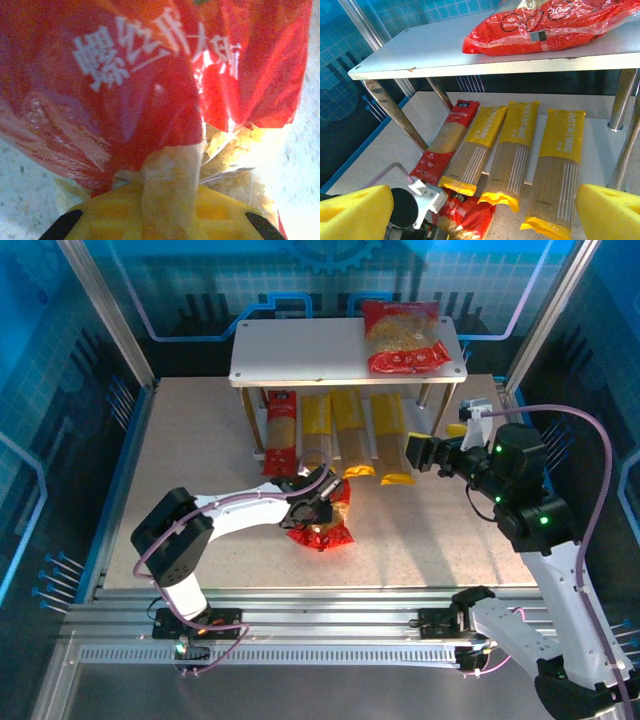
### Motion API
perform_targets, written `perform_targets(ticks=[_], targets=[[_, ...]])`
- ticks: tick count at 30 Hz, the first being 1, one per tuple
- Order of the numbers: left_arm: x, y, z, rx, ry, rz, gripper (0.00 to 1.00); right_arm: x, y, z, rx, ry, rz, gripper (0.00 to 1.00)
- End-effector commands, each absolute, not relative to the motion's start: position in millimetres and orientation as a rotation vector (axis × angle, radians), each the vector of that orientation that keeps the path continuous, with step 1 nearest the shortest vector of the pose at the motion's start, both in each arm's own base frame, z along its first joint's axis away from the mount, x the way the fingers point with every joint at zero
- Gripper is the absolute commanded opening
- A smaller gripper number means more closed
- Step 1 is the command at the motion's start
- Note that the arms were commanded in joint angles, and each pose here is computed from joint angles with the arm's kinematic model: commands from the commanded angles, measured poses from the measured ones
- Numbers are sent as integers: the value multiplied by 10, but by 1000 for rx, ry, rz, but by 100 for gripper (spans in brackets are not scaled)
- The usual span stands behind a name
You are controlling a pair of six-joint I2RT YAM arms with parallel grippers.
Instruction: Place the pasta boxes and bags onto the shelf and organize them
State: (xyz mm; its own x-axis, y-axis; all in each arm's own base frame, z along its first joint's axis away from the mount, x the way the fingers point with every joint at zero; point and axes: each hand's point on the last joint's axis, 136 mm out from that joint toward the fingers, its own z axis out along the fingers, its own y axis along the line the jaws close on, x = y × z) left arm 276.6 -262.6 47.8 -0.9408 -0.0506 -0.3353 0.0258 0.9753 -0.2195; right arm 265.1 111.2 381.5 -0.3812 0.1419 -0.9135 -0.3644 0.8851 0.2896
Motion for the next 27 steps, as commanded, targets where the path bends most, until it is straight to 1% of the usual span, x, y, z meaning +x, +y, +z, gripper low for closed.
perform_targets(ticks=[1, 5, 8, 14, 22, 27], targets=[[2197, -2527, 350, 121, 2963, -377, 0, 2660, 1061, 3819, -129, 1877, 540, 94], [2181, -2511, 630, 149, 2896, -446, 0, 2689, 1054, 3756, -110, 1894, 539, 94], [2183, -2548, 962, 200, 2828, -521, 0, 2706, 1043, 3736, -96, 1900, 536, 94], [2158, -2456, 1837, 280, 2685, -600, 0, 2736, 960, 3632, -64, 1932, 478, 94], [2226, -2243, 3032, 249, 2396, -822, 0, 2767, 936, 3431, -23, 1983, 468, 93], [2281, -2137, 3831, 306, 2203, -852, 0, 2789, 983, 3428, -35, 1993, 478, 92]])
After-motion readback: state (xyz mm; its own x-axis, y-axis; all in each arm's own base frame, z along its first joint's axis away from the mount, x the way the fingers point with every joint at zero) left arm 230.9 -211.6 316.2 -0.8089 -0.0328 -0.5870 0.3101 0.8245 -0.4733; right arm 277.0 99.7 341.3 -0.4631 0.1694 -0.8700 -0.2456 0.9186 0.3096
